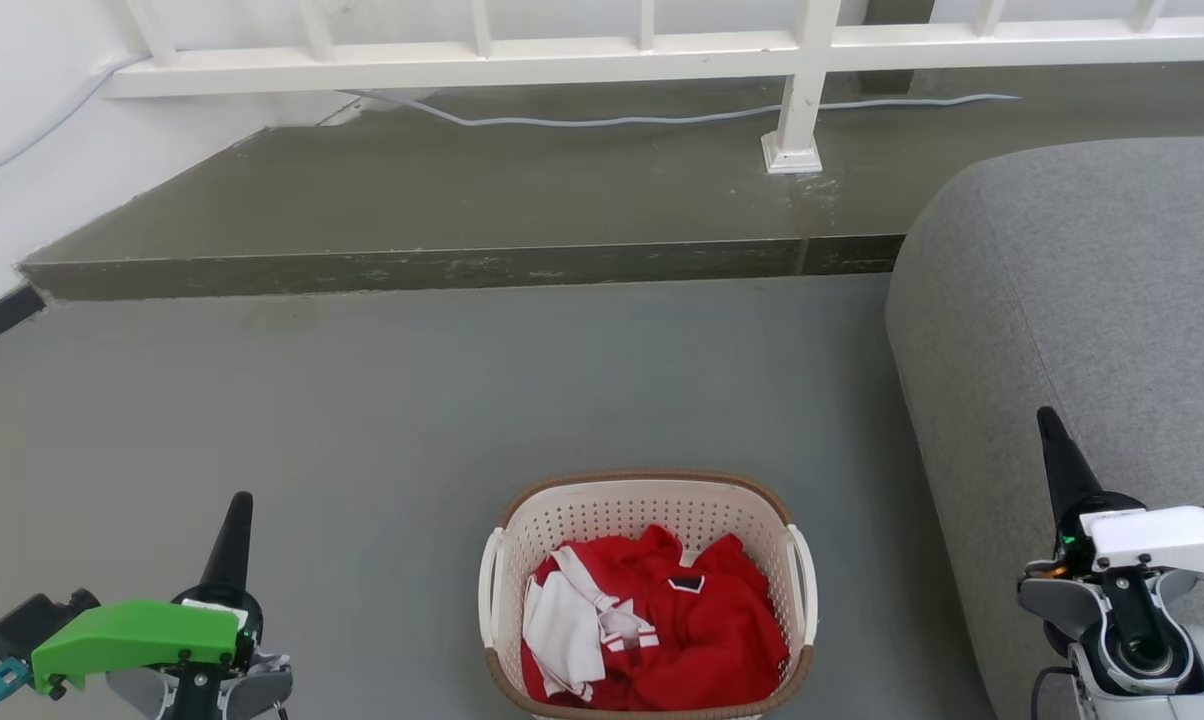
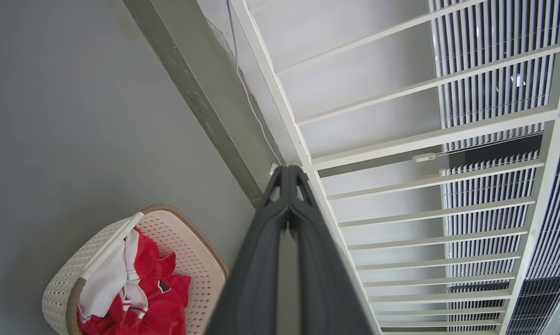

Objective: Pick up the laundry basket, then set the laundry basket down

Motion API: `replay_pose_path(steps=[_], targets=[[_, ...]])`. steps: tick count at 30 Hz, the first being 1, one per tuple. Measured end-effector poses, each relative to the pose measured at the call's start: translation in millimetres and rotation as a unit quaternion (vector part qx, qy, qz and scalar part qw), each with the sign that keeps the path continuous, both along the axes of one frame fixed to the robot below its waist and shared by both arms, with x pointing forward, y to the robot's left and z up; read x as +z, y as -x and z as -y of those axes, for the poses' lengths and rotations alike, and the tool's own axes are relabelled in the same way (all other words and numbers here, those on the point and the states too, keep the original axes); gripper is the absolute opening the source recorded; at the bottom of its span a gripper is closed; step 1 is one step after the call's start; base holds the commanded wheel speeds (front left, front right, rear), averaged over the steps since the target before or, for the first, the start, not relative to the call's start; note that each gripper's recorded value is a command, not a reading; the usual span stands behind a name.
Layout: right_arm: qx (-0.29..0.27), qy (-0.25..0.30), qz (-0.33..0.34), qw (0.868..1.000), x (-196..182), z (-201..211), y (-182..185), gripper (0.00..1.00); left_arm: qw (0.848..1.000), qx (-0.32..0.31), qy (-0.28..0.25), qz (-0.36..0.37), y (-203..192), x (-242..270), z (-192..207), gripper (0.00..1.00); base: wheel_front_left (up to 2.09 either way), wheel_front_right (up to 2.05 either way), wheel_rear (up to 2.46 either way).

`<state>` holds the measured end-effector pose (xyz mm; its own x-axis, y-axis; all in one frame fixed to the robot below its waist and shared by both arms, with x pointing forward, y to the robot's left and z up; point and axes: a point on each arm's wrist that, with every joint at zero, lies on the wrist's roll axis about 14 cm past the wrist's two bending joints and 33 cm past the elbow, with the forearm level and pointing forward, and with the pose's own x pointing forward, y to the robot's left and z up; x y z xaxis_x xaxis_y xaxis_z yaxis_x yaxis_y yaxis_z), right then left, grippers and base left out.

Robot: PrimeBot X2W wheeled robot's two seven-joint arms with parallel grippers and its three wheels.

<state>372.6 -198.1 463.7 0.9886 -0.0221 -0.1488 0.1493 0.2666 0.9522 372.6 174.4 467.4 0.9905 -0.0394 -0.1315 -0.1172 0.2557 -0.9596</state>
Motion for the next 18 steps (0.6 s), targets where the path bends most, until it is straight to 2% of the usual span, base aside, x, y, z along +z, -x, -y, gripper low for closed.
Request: replay_pose_path(steps=[18], targets=[[-0.017, -0.118, 0.019, 0.993, 8.3, 6.6, -0.2, 0.0, 0.994, 0.018, 0.111, 0.01, -1.2, 7.3, -10.0, 0.0, 0.0, 0.0, 0.0]])
